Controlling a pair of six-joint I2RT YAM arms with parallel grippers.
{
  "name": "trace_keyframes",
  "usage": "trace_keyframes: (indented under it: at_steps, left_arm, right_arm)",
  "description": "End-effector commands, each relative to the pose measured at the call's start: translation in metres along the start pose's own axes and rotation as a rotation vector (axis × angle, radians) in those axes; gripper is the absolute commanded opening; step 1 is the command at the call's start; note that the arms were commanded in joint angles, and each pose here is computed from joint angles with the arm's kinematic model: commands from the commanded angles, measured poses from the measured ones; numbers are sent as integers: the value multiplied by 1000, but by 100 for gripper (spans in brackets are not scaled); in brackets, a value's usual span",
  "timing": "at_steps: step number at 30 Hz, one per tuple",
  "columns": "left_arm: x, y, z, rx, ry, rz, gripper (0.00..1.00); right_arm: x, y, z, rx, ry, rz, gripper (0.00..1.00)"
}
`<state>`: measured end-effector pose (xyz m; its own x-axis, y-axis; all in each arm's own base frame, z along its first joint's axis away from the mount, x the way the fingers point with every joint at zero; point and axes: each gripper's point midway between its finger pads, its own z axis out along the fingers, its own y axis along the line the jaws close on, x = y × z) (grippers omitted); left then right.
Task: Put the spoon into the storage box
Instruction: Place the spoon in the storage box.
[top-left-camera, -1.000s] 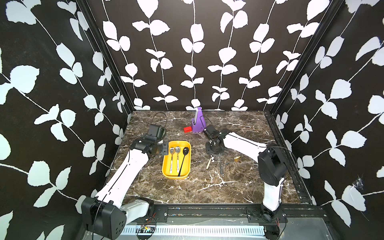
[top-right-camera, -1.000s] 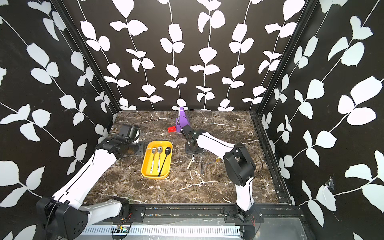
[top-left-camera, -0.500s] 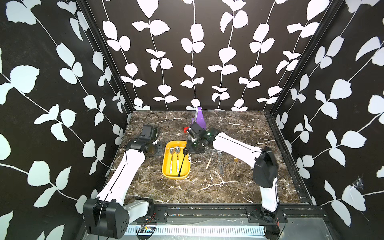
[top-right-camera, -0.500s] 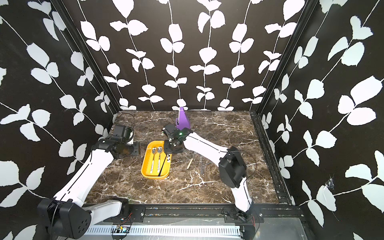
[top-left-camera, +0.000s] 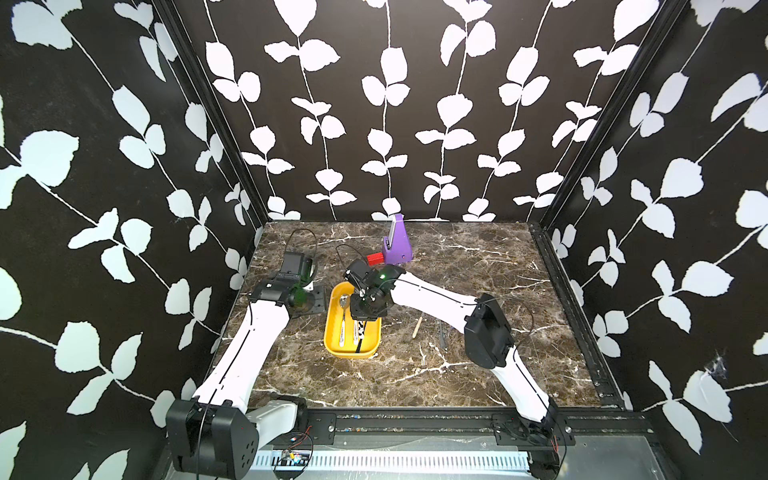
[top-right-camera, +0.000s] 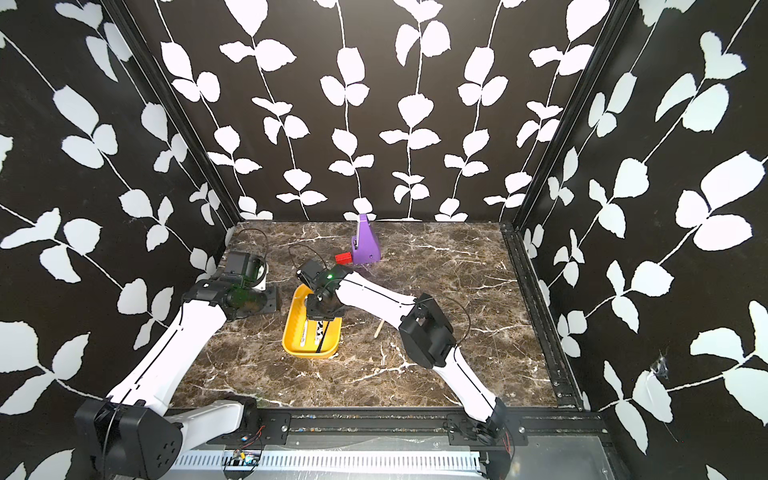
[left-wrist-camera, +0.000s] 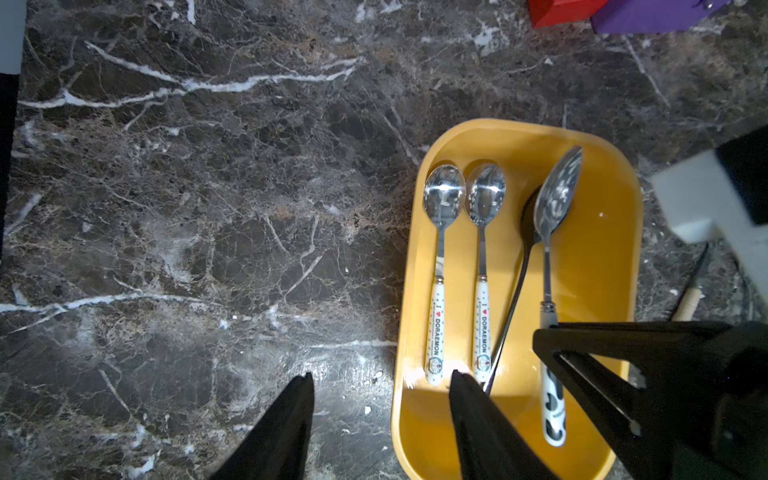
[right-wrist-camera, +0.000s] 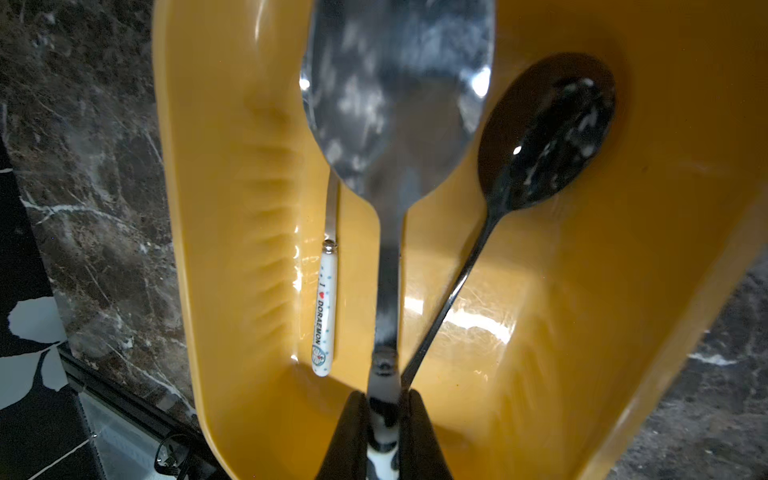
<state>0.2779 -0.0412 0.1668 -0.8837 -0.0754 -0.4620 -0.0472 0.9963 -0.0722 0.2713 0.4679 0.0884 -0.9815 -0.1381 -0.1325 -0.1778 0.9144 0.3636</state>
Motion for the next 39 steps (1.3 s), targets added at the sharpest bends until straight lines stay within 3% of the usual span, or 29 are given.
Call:
trace_keyframes:
  at_steps: [1,18,39]
  left_arm:
    - [8,4,-2,-1,2,5,58]
    - [15,8,3,-12,9,8,58]
    - [16,8,7,-11,12,2,58]
  right_arm:
    - [-5,0,2,33,-8,24,7]
    - [-6,-14,35,101,20,61,8]
    - [-4,-23,48,109,48,78,24]
